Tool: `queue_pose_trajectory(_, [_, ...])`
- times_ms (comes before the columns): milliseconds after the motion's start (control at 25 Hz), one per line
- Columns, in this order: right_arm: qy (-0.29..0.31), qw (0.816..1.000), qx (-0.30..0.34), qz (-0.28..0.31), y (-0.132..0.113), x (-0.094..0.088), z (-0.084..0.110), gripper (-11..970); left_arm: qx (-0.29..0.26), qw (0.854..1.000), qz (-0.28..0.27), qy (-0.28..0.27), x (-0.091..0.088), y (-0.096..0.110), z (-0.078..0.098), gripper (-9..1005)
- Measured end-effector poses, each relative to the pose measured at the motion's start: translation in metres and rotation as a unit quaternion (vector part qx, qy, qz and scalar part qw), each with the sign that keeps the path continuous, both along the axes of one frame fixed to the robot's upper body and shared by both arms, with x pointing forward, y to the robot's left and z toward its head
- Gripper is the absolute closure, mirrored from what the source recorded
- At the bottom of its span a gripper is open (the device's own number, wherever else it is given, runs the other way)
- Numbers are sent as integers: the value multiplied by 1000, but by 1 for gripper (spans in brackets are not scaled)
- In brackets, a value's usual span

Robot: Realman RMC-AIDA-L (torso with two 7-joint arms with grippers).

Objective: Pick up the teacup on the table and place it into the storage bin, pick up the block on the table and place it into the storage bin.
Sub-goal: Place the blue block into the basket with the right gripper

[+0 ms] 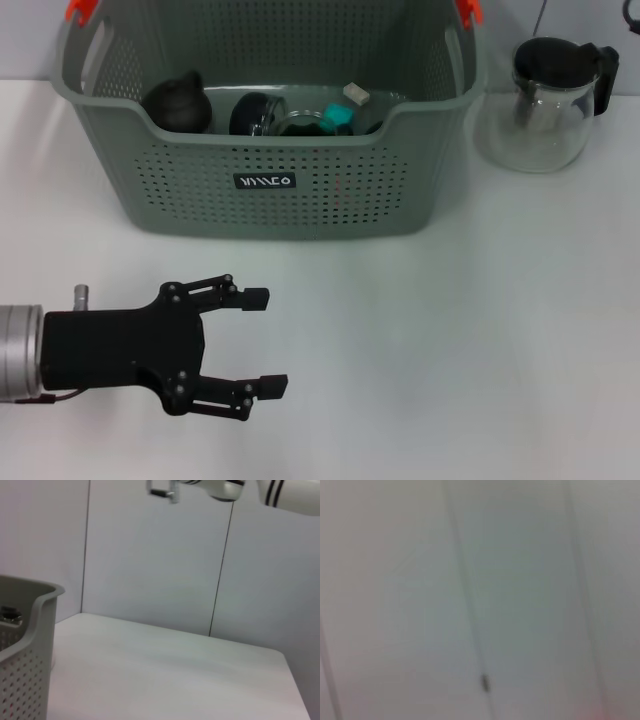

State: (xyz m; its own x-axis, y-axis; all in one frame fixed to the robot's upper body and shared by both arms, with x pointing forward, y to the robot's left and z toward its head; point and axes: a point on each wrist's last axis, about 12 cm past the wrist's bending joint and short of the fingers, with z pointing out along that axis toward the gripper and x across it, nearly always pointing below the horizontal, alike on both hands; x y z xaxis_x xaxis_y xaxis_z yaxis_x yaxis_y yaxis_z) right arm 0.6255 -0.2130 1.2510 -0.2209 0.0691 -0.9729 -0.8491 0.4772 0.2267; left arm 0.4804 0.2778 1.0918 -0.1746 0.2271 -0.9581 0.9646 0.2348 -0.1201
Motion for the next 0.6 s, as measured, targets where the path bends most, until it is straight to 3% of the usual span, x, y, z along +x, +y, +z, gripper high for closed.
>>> queue_pose_trajectory(200, [25,999,-34,-31,2,24,-13,529,-6,1000,-10,0,5,-6,1,62])
queue_pose_trajectory(360, [24,998,-52,-34,4,27,-18,519,-8,1000,-12,0,7,-7,2,62])
queue_pose_trajectory(600, [-2,1000,-30,-5,-6,14,-14,269,-14,1000,-14,0,8,-8,5,62])
